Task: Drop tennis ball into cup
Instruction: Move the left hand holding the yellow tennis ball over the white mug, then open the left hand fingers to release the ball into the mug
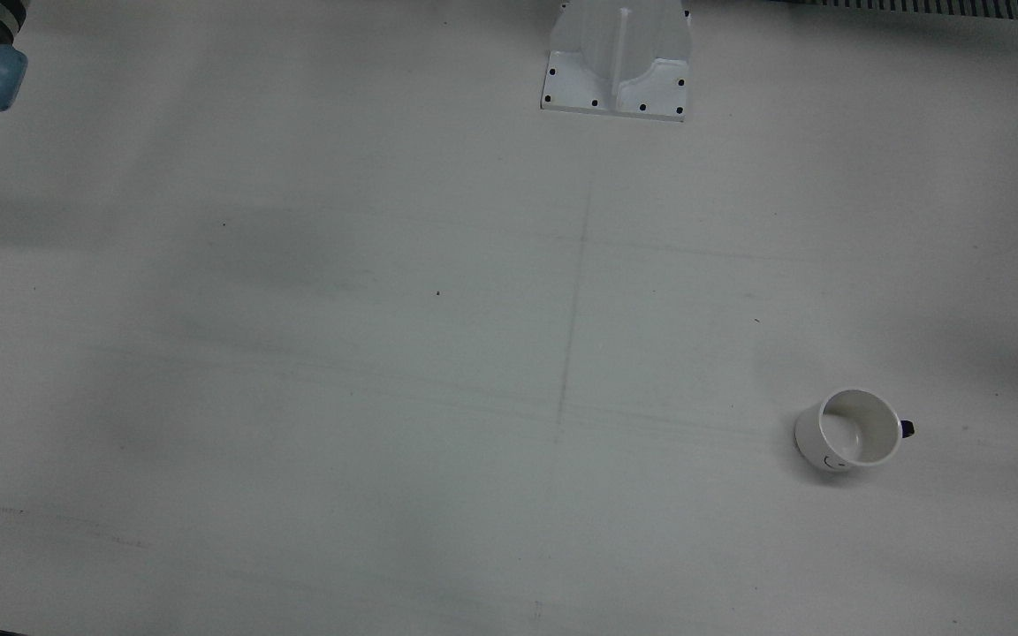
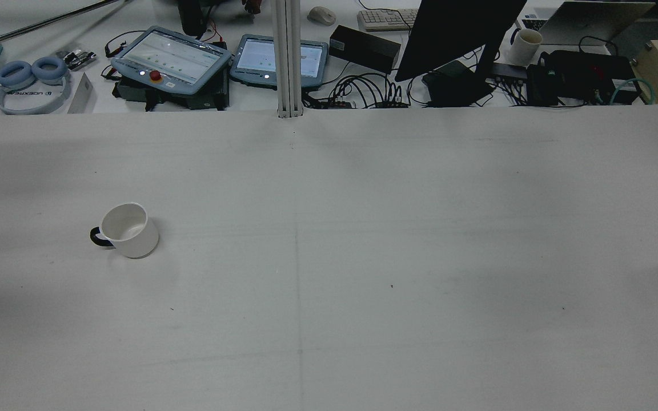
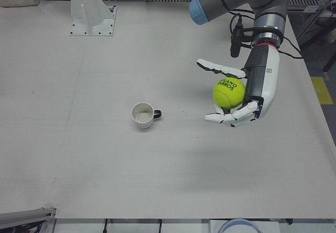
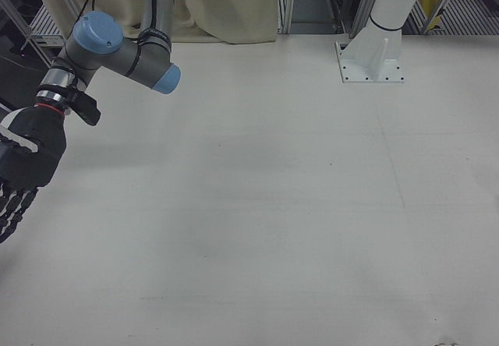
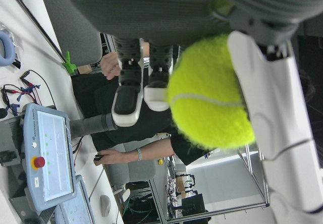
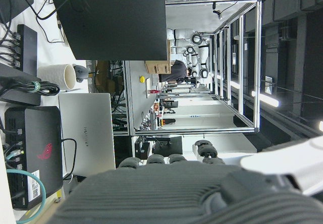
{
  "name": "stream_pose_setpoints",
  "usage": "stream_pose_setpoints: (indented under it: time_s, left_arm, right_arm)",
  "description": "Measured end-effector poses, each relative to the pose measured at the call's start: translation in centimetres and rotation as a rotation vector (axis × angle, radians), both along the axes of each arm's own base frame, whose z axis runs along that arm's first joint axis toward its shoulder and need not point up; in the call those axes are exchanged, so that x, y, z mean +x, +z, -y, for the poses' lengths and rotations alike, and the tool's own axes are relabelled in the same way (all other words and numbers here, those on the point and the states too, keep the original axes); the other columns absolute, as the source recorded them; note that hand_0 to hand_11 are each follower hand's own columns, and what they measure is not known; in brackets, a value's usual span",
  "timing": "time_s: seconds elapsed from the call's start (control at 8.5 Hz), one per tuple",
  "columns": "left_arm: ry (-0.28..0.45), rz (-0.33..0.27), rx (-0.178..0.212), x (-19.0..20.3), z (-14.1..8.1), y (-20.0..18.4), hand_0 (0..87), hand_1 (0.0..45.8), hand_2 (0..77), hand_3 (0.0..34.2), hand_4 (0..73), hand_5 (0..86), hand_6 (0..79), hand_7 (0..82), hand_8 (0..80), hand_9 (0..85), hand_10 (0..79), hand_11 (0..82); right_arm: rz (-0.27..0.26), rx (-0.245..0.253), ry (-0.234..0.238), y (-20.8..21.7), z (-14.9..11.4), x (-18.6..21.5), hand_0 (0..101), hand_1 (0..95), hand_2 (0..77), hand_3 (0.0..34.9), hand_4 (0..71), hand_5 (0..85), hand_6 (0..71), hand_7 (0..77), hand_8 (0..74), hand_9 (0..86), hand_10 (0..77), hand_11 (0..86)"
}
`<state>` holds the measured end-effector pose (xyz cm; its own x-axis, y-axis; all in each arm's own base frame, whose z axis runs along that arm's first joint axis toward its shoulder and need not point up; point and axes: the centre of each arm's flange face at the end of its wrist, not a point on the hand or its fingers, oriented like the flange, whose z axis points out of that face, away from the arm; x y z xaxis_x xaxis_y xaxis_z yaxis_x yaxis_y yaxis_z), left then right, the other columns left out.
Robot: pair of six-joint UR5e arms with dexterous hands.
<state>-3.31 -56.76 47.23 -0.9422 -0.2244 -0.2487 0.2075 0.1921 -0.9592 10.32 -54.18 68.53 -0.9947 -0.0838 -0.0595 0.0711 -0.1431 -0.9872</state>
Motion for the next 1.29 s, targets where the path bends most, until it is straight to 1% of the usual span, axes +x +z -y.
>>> stream_pose_setpoints:
  time_s: [0.12, 0.24, 0.35, 0.47, 0.59, 0.71, 0.82, 0.94, 1.06, 1.18, 1.29]
  left_arm:
    - [0.008, -0.001, 0.008, 0.3, 0.0, -0.1, 54.9, 9.8, 1.6, 0.0, 51.3, 18.5, 56.7, 54.0, 56.7, 71.4, 42.0, 58.9]
    - [0.088, -0.001, 0.043, 3.7, 0.3, -0.7, 49.4, 6.5, 1.1, 0.0, 51.3, 20.2, 56.7, 54.0, 57.3, 70.4, 41.5, 57.8]
    - [0.186, -0.001, 0.074, 8.5, 0.2, -1.2, 47.3, 6.5, 10.4, 0.0, 49.1, 18.0, 56.7, 54.0, 56.7, 70.4, 40.9, 56.2]
    - [0.254, 0.007, 0.097, 12.1, -0.1, -1.6, 47.3, 6.5, 10.4, 0.0, 49.1, 18.0, 56.7, 54.0, 56.7, 70.4, 40.9, 56.2]
    - [0.303, 0.022, 0.117, 15.0, -0.6, -1.8, 47.2, 6.5, 21.3, 0.0, 44.7, 17.5, 56.7, 54.0, 56.7, 70.4, 39.8, 56.2]
    - [0.341, 0.033, 0.127, 17.4, -1.1, -1.9, 46.8, 6.0, 17.5, 0.0, 43.1, 15.8, 57.3, 54.0, 56.2, 70.4, 39.8, 54.5]
    - [0.372, 0.048, 0.137, 19.4, -1.6, -1.9, 46.6, 6.0, 20.2, 0.0, 41.5, 16.9, 57.8, 54.0, 55.1, 70.4, 37.6, 52.4]
    - [0.396, 0.063, 0.147, 21.1, -2.2, -1.9, 46.6, 5.4, 16.4, 0.0, 40.9, 15.3, 57.8, 54.0, 52.9, 70.4, 37.6, 51.8]
    - [0.416, 0.072, 0.152, 22.4, -2.6, -1.7, 45.7, 5.4, 18.5, 0.0, 40.4, 15.3, 57.8, 54.0, 52.9, 70.4, 37.6, 51.8]
    - [0.425, 0.082, 0.157, 23.1, -2.8, -1.6, 45.7, 5.4, 18.5, 0.0, 40.4, 15.3, 57.8, 54.0, 52.9, 70.4, 37.6, 51.8]
    - [0.430, 0.089, 0.162, 23.5, -2.9, -1.4, 44.9, 5.4, 15.3, 0.0, 38.7, 12.5, 57.8, 54.0, 49.1, 70.4, 36.0, 51.3]
  right_arm:
    - [0.000, 0.000, 0.000, 0.0, 0.0, 0.0, 0, 0.5, 0.5, 0.0, 0.0, 0.0, 0.0, 0.0, 0.0, 0.0, 0.0, 0.5]
    - [0.000, 0.001, 0.000, 0.0, 0.0, 0.0, 0, 0.5, 0.5, 0.0, 0.0, 0.0, 0.0, 0.0, 0.0, 0.0, 0.0, 0.5]
    - [0.000, 0.001, 0.000, -0.1, 0.0, 0.0, 0, 0.5, 0.5, 0.0, 0.0, 0.0, 0.0, 0.0, 0.0, 0.0, 0.0, 0.5]
    - [0.000, 0.001, 0.000, -0.1, 0.0, 0.0, 0, 0.5, 0.5, 0.0, 0.0, 0.0, 0.0, 0.0, 0.0, 0.0, 0.0, 0.5]
    - [0.000, 0.001, 0.000, -0.1, 0.0, 0.0, 0, 0.5, 0.5, 0.0, 0.0, 0.0, 0.0, 0.0, 0.0, 0.0, 0.0, 0.5]
    - [0.000, 0.001, 0.000, -0.1, 0.0, 0.0, 0, 0.5, 0.5, 0.0, 0.0, 0.0, 0.0, 0.0, 0.0, 0.0, 0.0, 0.5]
    - [0.000, 0.001, 0.000, -0.1, 0.0, 0.0, 0, 0.5, 0.5, 0.0, 0.0, 0.0, 0.0, 0.0, 0.0, 0.0, 0.0, 0.5]
    - [0.000, 0.001, 0.000, -0.1, 0.0, 0.0, 0, 0.5, 0.5, 0.0, 0.0, 0.0, 0.0, 0.0, 0.0, 0.0, 0.0, 0.5]
    - [0.000, 0.001, 0.000, -0.1, 0.0, 0.0, 0, 0.5, 0.5, 0.0, 0.0, 0.0, 0.0, 0.0, 0.0, 0.0, 0.0, 0.5]
    - [0.000, 0.002, 0.000, -0.1, 0.0, 0.0, 0, 0.5, 0.5, 0.0, 0.0, 0.0, 0.0, 0.0, 0.0, 0.0, 0.0, 0.5]
    - [0.000, 0.001, 0.000, 0.0, 0.0, 0.0, 0, 0.5, 0.5, 0.0, 0.0, 0.0, 0.0, 0.0, 0.0, 0.0, 0.0, 0.5]
